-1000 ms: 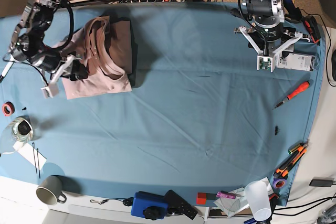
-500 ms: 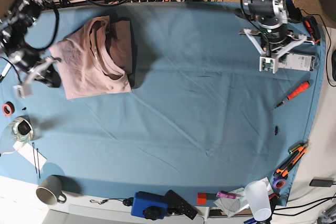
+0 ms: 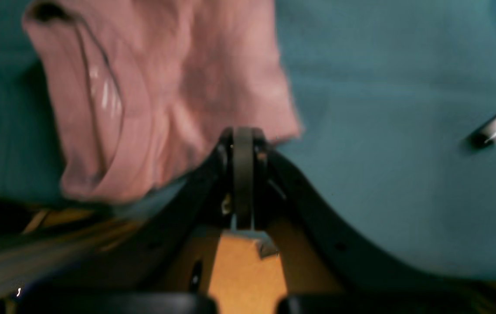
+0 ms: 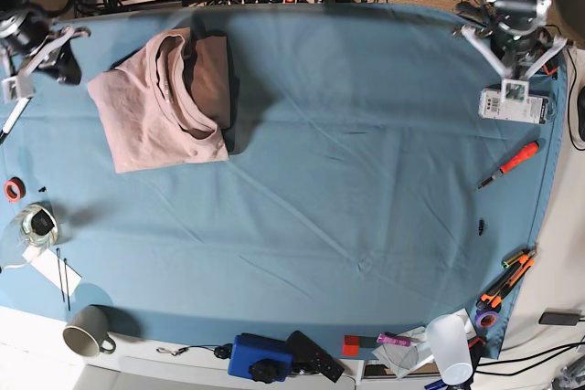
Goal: Fold the T-shirt properly
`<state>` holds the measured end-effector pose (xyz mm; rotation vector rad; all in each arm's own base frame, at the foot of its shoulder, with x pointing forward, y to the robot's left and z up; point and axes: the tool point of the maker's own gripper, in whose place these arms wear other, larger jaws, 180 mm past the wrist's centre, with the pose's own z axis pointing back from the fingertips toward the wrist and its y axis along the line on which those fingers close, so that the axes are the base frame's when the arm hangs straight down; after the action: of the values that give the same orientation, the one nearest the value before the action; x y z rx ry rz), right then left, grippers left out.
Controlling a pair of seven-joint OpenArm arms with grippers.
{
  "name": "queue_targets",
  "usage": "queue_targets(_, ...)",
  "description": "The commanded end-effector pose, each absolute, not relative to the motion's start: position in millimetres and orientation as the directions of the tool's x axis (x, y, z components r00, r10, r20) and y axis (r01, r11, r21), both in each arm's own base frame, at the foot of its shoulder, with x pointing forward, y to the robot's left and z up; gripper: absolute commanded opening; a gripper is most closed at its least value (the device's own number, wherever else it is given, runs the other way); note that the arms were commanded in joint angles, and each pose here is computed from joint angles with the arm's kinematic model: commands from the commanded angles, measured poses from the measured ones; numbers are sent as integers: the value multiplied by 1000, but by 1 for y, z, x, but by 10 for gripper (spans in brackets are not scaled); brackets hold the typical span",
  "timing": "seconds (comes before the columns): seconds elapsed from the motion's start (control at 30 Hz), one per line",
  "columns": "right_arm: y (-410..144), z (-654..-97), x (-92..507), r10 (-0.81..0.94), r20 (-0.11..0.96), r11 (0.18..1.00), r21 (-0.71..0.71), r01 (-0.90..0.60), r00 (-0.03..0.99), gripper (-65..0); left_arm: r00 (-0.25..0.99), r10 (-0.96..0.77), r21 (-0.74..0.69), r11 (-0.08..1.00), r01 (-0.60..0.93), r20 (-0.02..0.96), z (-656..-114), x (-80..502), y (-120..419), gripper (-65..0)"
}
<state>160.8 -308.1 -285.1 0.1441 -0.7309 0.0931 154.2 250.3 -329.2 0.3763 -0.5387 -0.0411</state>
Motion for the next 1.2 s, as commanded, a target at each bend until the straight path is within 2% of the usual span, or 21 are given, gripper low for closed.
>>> queue_targets(0.0,-307,-281,158,42,677,986,92,-142,735,-650,855,-135,360,931,-64,501,-324,151,255,-650)
queue_targets(0.17,-295,-306,121,-22,597,983,161,-93,802,-650,903,-71,248,968,-41,424,-339,113,251,-650)
queue_targets(0.3,-286,-322,91,-65,529,978,204,-52,846,-650,931,-61,235,972,-28,361,-347,80,249,-650)
queue_targets(0.67,-265,-361,21,28,254,974,210,-84,967,-650,985,10,171,984,-41,174,-366,2,236,-650)
queue_targets(0.77,-258,-380,6,69,161,972,212,-103,984,-650,991,38,144,988,-57,129,-377,-12,235,-650)
queue_targets(0.87,-251,-403,2,82,133,966,234,-112,988,-650,994,57,116,991,-68,96,-395,-27,232,-650)
queue_targets(1.0,-239,-440,-16,88,23,954,284,-91,996,-650,994,107,54,993,-108,18,-427,-49,223,-650)
queue_targets(1.17,-235,-481,-23,51,-36,947,318,-37,998,-650,984,174,27,985,-173,-44,-467,-64,223,-650)
